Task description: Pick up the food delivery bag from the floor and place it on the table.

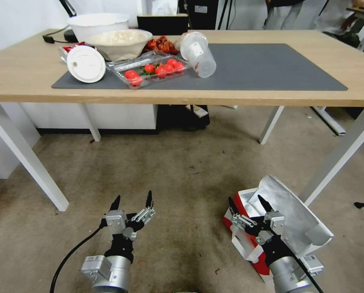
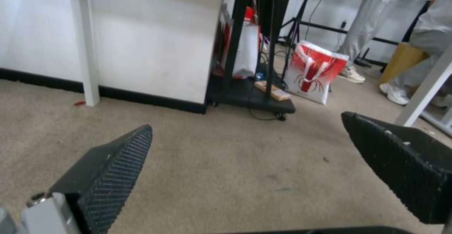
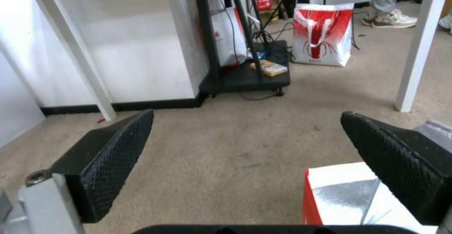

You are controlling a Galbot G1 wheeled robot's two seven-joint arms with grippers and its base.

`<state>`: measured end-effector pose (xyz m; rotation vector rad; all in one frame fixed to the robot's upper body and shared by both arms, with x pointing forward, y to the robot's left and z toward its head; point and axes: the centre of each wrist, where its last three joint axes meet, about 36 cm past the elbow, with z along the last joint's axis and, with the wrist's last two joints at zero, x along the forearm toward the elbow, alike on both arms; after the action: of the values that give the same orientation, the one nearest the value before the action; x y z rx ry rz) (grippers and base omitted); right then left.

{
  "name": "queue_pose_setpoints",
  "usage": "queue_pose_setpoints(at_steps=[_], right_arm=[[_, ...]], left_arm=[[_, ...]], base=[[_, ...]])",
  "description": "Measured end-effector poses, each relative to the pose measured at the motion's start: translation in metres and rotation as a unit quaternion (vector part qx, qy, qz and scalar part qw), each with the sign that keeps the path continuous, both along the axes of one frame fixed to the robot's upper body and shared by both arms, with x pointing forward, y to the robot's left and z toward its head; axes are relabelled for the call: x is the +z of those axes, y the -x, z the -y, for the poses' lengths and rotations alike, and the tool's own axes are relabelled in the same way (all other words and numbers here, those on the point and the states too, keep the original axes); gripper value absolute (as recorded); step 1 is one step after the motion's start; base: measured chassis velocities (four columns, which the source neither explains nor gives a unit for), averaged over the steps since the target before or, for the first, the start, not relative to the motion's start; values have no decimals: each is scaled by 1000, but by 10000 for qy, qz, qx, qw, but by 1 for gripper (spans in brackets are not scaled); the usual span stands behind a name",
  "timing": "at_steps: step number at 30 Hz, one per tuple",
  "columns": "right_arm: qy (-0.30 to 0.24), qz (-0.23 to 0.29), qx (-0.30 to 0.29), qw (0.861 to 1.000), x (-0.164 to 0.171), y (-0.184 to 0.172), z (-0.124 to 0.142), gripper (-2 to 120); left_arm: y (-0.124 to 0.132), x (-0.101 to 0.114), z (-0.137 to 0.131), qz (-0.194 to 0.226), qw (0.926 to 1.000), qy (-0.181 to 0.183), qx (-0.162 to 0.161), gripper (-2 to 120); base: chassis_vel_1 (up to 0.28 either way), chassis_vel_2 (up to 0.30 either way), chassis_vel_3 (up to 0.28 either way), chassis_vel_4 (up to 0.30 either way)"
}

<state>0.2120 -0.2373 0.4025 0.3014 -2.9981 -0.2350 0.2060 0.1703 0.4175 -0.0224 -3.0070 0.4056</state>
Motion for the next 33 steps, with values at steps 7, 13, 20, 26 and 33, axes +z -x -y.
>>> queue_pose_setpoints(at_steps=[7, 13, 20, 26, 33], right_arm=[[7, -1, 8, 10000, 0, 0, 0, 100], [9, -3, 5, 10000, -1, 0, 1, 100], [7, -19, 6, 10000, -2, 0, 1, 100], [13, -21, 4, 10000, -2, 0, 2, 100], [-33, -11, 33, 10000, 1, 0, 0, 100]], left_arm=[[0, -1, 0, 9, 10000, -4, 6, 100], [0, -2, 0, 9, 10000, -19, -5, 100], [0, -3, 0, 7, 10000, -23, -12, 100], [0, -3, 0, 9, 10000, -24, -15, 100], [0, -4, 1, 0, 10000, -19, -11, 100]], base=[[0, 0, 0, 0], [0, 0, 0, 0], [0, 0, 0, 0], [0, 0, 0, 0], [0, 0, 0, 0]])
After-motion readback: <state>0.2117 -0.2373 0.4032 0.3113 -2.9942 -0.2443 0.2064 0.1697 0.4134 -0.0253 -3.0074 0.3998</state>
